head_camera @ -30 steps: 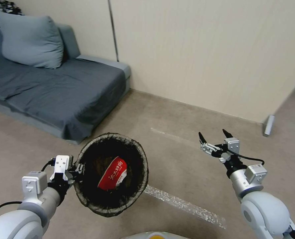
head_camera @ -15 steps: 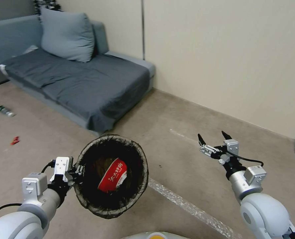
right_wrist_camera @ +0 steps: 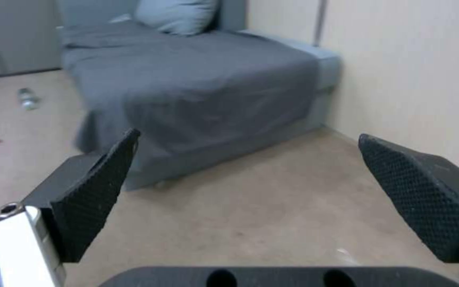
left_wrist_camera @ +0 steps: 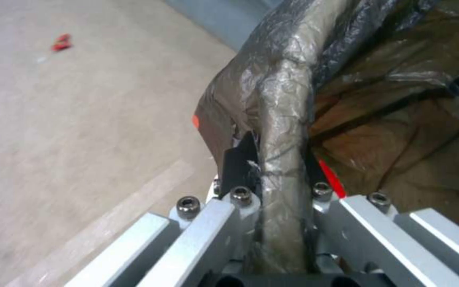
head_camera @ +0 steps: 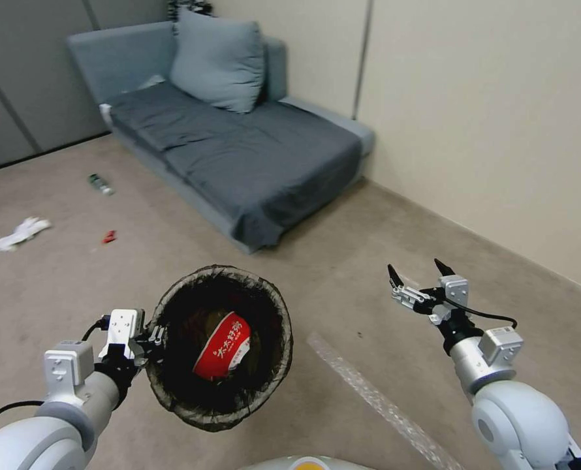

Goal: Pick up the trash bin, then pick up the garbage from the floor and place it into the trash bin.

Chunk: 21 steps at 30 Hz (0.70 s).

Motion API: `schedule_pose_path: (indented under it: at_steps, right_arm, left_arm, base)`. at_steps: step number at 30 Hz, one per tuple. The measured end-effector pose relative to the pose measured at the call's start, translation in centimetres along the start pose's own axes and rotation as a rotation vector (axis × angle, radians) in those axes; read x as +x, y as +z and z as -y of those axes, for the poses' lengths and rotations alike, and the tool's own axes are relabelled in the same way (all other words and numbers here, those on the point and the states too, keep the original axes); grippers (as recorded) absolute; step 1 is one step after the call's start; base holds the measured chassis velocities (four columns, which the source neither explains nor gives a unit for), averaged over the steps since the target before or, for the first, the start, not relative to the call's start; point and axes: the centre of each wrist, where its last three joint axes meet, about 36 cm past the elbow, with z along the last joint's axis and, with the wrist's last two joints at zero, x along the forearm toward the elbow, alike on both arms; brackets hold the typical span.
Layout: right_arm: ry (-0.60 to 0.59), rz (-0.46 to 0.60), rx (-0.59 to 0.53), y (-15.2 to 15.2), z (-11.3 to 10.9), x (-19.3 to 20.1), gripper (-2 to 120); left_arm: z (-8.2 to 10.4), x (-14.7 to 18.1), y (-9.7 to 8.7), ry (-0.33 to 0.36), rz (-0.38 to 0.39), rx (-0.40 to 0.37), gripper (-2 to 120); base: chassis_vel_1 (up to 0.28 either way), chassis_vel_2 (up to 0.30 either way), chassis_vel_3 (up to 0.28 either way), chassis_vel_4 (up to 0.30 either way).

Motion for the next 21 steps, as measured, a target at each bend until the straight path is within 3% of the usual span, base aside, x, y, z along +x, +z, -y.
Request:
schedule_pose_path:
  at_steps: [21]
  right_arm:
    - [0.002, -0.014, -0.005, 0.41, 0.05, -0.36, 100]
  left_arm:
    - [0.03, -0.16, -0.34, 0.007, 0.017, -0.002, 1]
  base:
    - [0.127, 0.130, 0.127, 0.122]
